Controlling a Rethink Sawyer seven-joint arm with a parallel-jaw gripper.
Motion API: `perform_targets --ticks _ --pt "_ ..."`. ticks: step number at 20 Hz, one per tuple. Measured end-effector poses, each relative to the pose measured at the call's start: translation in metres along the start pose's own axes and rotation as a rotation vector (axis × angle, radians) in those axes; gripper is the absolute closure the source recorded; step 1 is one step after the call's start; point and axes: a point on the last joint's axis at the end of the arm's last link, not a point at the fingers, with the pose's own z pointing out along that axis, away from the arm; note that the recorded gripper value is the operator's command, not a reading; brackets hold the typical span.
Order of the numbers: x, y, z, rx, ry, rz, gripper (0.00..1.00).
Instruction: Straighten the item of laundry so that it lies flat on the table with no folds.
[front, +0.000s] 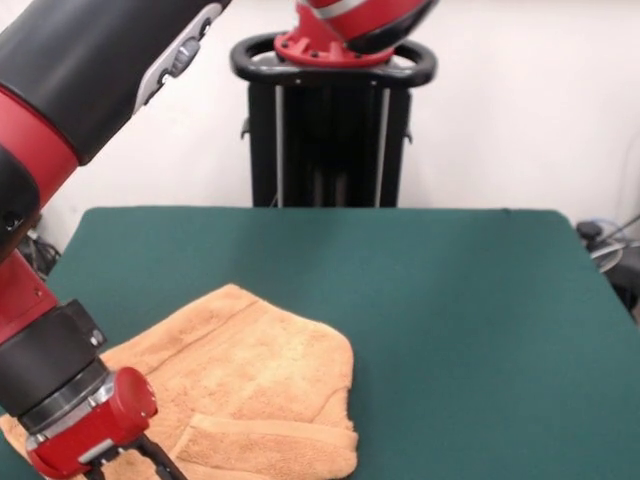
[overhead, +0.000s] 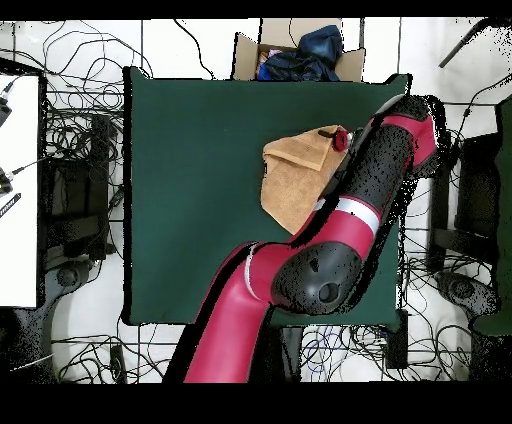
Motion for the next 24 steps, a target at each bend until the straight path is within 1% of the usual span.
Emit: perform_targets --ticks 2,3,6,7,14,19,24 --pt "-0.001 0.002 0.003 -0.014 -0.012 0.001 0.0" --pt "-0.003 0.004 0.008 -0.032 -0.025 0.001 0.0" --pt "-0.005 0.007 0.013 -0.053 -0.038 0.001 0.0" --pt "-0.006 0.009 0.017 -0.07 -0.048 0.001 0.0" --pt "-0.007 0.015 0.026 -0.118 -0.062 0.001 0.0" --pt "-0.006 0.019 0.032 -0.158 -0.083 0.013 0.0" --pt "-0.004 0.02 0.036 -0.181 -0.095 0.021 0.0"
